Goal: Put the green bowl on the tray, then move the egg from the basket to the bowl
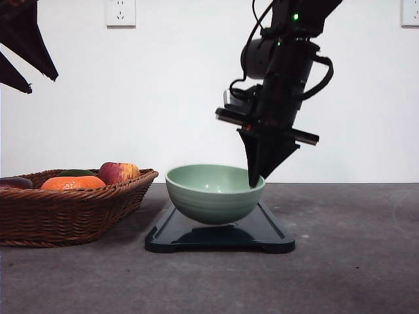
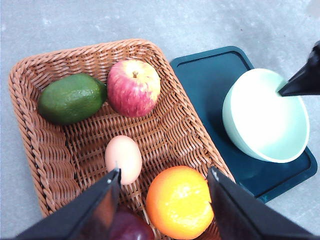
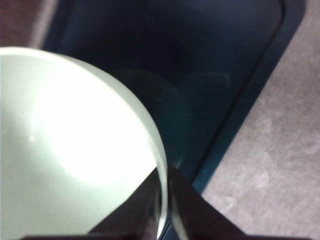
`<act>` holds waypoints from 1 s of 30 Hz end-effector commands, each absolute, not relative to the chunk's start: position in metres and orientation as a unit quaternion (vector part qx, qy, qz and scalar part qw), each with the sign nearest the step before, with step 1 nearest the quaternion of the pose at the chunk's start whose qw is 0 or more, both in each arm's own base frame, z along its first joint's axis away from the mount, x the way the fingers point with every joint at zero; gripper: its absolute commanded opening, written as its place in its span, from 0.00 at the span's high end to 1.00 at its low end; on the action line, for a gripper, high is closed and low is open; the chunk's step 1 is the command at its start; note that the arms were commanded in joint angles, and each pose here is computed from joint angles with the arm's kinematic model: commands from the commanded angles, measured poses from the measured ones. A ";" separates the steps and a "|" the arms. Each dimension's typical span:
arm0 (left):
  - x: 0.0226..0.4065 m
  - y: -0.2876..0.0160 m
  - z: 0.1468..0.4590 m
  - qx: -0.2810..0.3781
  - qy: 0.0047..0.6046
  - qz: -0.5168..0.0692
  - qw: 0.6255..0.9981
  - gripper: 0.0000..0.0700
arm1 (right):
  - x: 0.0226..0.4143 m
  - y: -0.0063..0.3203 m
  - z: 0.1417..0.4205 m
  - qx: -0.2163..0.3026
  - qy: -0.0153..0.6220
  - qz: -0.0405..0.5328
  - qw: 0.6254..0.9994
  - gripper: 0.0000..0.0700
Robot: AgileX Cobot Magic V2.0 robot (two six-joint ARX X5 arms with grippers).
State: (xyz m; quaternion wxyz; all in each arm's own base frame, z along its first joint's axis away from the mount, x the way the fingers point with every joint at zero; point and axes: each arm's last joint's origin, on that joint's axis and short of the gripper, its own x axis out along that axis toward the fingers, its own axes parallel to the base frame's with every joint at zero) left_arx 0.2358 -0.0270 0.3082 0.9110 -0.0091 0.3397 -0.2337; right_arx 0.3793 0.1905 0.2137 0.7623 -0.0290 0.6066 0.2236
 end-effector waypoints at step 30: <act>0.239 -0.028 0.314 -0.008 0.332 -0.239 0.913 0.50 | 0.316 0.172 0.298 -0.026 0.417 0.252 0.873 0.60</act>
